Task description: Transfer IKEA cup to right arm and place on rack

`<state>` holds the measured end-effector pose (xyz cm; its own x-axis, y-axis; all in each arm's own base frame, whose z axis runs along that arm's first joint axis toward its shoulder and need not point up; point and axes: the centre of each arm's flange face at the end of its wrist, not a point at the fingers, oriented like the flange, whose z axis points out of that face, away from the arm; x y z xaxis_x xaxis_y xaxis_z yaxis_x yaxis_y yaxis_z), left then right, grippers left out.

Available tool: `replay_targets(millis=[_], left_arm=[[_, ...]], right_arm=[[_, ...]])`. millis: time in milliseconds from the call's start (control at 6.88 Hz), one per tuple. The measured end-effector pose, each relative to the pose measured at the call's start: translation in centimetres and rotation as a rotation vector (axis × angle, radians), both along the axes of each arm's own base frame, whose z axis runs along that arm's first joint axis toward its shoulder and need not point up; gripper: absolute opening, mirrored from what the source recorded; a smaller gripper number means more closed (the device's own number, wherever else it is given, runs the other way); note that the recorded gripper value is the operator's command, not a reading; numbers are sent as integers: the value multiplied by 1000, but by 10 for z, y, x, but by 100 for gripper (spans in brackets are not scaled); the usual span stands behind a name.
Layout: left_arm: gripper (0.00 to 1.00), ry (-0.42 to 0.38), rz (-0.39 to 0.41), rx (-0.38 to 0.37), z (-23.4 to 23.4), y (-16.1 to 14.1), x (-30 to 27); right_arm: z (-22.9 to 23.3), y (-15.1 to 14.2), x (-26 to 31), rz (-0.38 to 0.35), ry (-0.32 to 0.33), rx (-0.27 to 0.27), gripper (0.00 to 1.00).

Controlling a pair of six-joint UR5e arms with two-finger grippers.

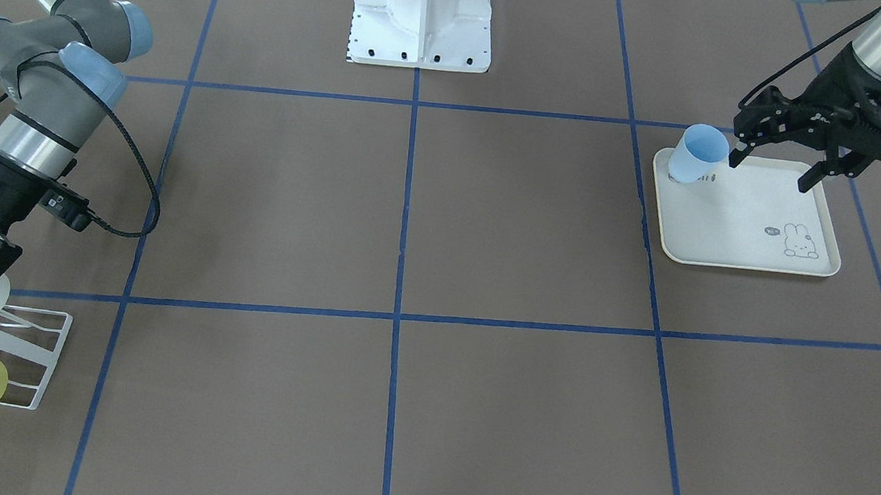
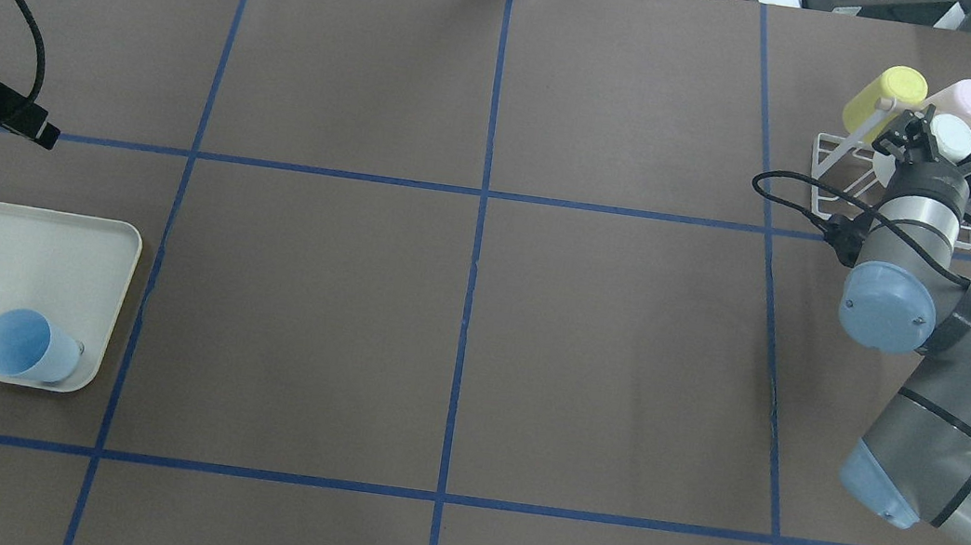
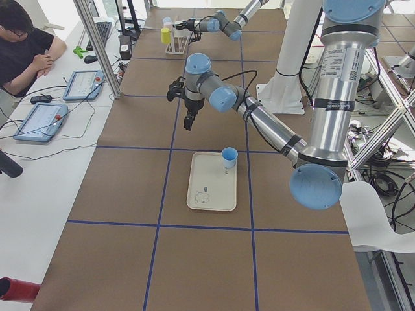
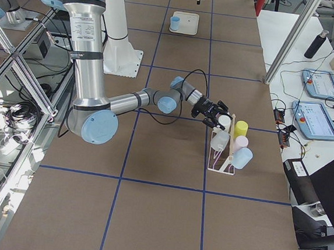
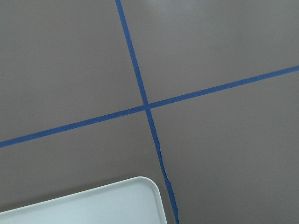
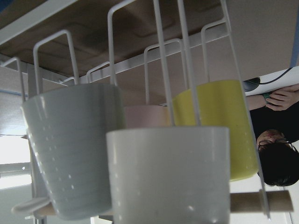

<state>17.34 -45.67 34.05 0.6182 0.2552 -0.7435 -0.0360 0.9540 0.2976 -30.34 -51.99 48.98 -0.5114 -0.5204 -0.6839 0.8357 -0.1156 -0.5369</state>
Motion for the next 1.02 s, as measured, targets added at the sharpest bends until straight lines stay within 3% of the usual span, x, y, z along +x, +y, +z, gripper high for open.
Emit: replay_targets(millis=[145,291,726,1017], left_arm=[[100,2,-4,-4,0,0,0],[100,2,-5,-6,0,0,0],[100,-1,-5,-8,2,0,1],[100,-7,-8,-12,5,-1,0]], right_arm=[[0,0,0,-1,0,0,96],[-1,0,-1,-2,-1,1,99],[-22,-6,-11,-10,-17,23,99],[-57,-10,-13,-17,-80,55,99]])
